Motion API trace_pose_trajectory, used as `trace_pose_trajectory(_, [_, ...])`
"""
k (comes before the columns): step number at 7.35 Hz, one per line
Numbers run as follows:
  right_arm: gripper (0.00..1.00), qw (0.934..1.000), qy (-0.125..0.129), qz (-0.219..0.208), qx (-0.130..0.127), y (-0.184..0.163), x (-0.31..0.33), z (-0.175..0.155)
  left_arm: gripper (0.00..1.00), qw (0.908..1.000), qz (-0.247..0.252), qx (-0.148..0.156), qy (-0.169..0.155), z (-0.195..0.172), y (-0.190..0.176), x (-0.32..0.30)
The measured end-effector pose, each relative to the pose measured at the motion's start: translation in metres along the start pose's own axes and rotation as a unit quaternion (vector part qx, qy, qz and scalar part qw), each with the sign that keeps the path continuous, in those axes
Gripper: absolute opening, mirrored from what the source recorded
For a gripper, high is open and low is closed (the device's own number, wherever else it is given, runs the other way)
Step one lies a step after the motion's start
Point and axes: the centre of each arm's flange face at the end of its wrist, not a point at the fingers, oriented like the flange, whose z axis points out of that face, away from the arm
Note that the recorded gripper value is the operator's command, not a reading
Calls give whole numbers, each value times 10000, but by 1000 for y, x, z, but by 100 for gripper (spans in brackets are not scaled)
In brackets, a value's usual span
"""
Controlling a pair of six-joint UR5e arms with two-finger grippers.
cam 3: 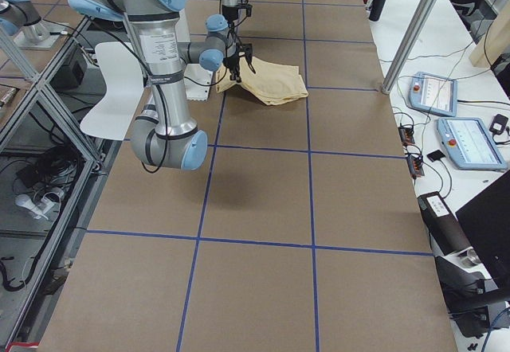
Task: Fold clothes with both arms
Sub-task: 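Bring both grippers together over the shirt to finish the half fold, then open both grippers and raise them away from the folded shirt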
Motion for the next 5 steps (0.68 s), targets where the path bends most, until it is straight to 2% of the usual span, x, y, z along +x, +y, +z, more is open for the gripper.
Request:
trace_pose_trajectory(3, [0,9983,278,287,426,-70,-7,27,0,9979,209,606,-118,-5,-82,19])
trace_pose_trajectory(5, [0,9961,267,466,697,-115,-13,17,0,9941,368,992,-233,-15,-141,26])
